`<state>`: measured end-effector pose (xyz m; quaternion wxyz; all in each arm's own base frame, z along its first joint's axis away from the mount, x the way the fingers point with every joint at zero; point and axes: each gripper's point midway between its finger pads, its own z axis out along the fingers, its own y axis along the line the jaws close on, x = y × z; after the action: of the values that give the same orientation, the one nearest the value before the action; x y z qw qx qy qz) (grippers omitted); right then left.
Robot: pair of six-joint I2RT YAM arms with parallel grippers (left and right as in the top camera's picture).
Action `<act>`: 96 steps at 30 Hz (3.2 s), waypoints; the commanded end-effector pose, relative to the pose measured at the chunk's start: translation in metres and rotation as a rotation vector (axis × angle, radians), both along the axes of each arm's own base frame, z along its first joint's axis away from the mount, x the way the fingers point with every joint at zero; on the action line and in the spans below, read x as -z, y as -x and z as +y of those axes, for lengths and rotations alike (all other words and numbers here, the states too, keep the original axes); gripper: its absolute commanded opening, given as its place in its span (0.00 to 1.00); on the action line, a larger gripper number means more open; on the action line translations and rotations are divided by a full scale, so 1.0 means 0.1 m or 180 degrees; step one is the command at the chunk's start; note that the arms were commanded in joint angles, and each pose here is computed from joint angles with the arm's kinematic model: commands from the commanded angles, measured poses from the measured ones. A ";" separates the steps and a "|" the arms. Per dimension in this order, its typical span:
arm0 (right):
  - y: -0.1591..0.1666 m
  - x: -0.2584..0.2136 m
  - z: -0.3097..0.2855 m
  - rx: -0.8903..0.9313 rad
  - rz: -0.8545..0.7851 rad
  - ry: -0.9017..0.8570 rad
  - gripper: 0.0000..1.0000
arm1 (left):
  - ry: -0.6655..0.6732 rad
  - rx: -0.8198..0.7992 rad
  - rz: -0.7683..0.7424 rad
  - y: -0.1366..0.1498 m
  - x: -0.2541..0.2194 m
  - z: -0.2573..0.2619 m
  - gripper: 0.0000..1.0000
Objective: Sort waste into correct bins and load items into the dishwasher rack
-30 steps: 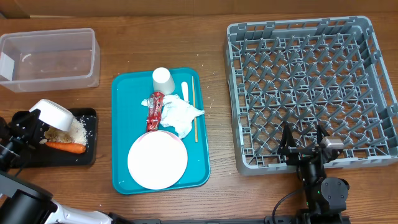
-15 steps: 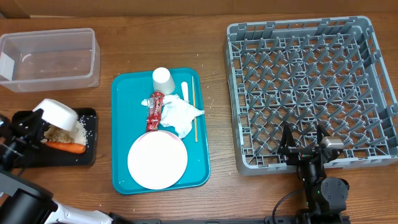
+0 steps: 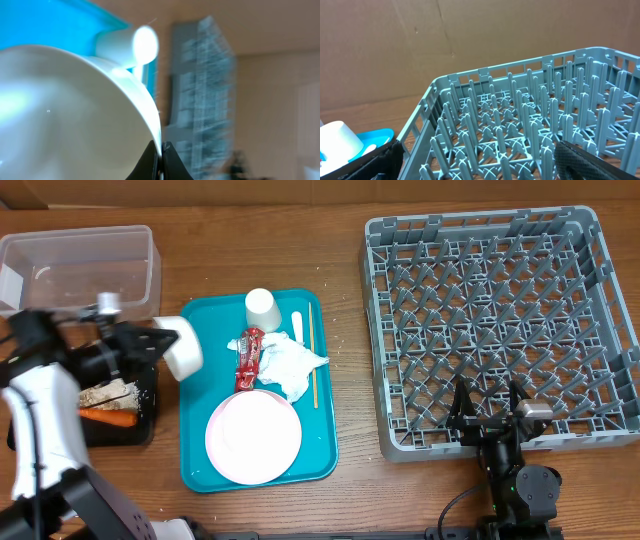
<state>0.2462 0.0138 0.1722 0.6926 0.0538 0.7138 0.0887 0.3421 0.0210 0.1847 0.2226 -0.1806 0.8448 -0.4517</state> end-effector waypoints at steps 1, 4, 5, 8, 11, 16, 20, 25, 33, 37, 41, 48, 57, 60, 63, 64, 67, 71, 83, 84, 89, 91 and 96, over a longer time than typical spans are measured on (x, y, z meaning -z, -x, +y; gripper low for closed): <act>0.00 0.02 -0.02 0.0030 -0.0014 0.0012 1.00 | -0.1225 -0.0167 0.0625 -0.05 0.45 0.00 0.04; 0.00 0.02 -0.02 0.0030 -0.0014 0.0012 1.00 | -0.1896 -0.0212 0.0745 -0.17 0.61 -0.15 0.04; 0.00 0.02 -0.02 0.0029 -0.0014 0.0012 1.00 | -0.2097 -0.0292 0.0784 -0.19 0.65 -0.14 0.04; 0.00 0.02 -0.02 0.0030 -0.0014 0.0011 1.00 | -0.2597 -0.0430 0.0751 -0.28 0.69 -0.17 0.04; 0.00 0.02 -0.02 0.0030 -0.0014 0.0012 1.00 | -0.2611 -0.0328 0.0629 -0.36 0.71 -0.33 0.04; 0.00 0.02 -0.02 0.0030 -0.0014 0.0011 1.00 | -0.2739 -0.0349 0.0600 -0.46 0.80 -0.34 0.04; 0.00 0.02 -0.02 0.0030 -0.0014 0.0012 1.00 | -0.2727 -0.0344 0.0591 -0.58 0.95 -0.35 0.04; 0.00 0.02 -0.02 0.0030 -0.0014 0.0012 1.00 | -0.2663 -0.0362 0.0470 -0.73 1.00 -0.39 0.04; 0.00 0.02 -0.02 0.0030 -0.0014 0.0012 1.00 | -0.2563 -0.0285 0.0390 -0.76 0.98 -0.46 0.18; 0.00 0.02 -0.02 0.0030 -0.0014 0.0012 1.00 | -0.2575 -0.0252 0.0466 -0.70 0.99 -0.46 0.25; 0.00 0.02 -0.02 0.0030 -0.0014 0.0012 1.00 | -0.2581 -0.0223 0.0541 -0.64 0.82 -0.46 0.27; 0.00 0.02 -0.02 0.0029 -0.0014 0.0012 1.00 | -0.2555 -0.0062 0.0845 -0.33 0.18 -0.47 0.72; 0.00 0.02 -0.02 0.0030 -0.0014 0.0012 1.00 | -0.2196 0.0755 0.1627 0.49 0.17 -0.77 0.72; 0.00 0.02 -0.02 0.0030 -0.0014 0.0012 1.00 | -0.2080 0.1043 0.1696 0.65 0.19 -0.93 0.69; 0.00 0.02 -0.02 0.0030 -0.0014 0.0012 1.00 | -0.2092 0.1282 0.1724 0.77 0.25 -1.12 0.68; 0.00 0.02 -0.02 0.0029 -0.0014 0.0012 1.00 | -0.2113 0.1357 0.1724 0.81 0.28 -1.18 0.68; 0.00 0.02 -0.02 0.0030 -0.0014 0.0012 1.00 | -0.2178 0.1539 0.1727 0.93 0.48 -1.44 0.70; 0.00 0.02 -0.02 0.0030 -0.0014 0.0012 1.00 | -0.2230 0.1658 0.1698 1.03 0.73 -1.66 0.72; 0.00 0.02 -0.02 0.0030 -0.0014 0.0012 1.00 | -0.2628 0.1610 0.1736 1.15 1.17 -1.53 0.62; 0.00 0.02 -0.02 0.0030 -0.0014 0.0012 1.00 | -0.2677 0.1583 0.1690 1.11 1.19 -1.51 0.60; 0.00 0.02 -0.02 0.0030 -0.0014 0.0012 1.00 | -0.2750 0.1586 0.1563 1.06 1.26 -1.52 0.47; 0.00 0.02 -0.02 0.0029 -0.0014 0.0012 1.00 | -0.2766 0.1629 0.1552 1.09 1.28 -1.54 0.47; 0.00 0.02 -0.02 0.0030 -0.0014 0.0012 1.00 | -0.2885 0.1786 0.1452 1.19 1.37 -1.66 0.49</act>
<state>0.2462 0.0138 0.1721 0.6925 0.0541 0.7139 0.0886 0.2307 -0.1421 0.0537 -0.0404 0.0506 0.9964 -0.0543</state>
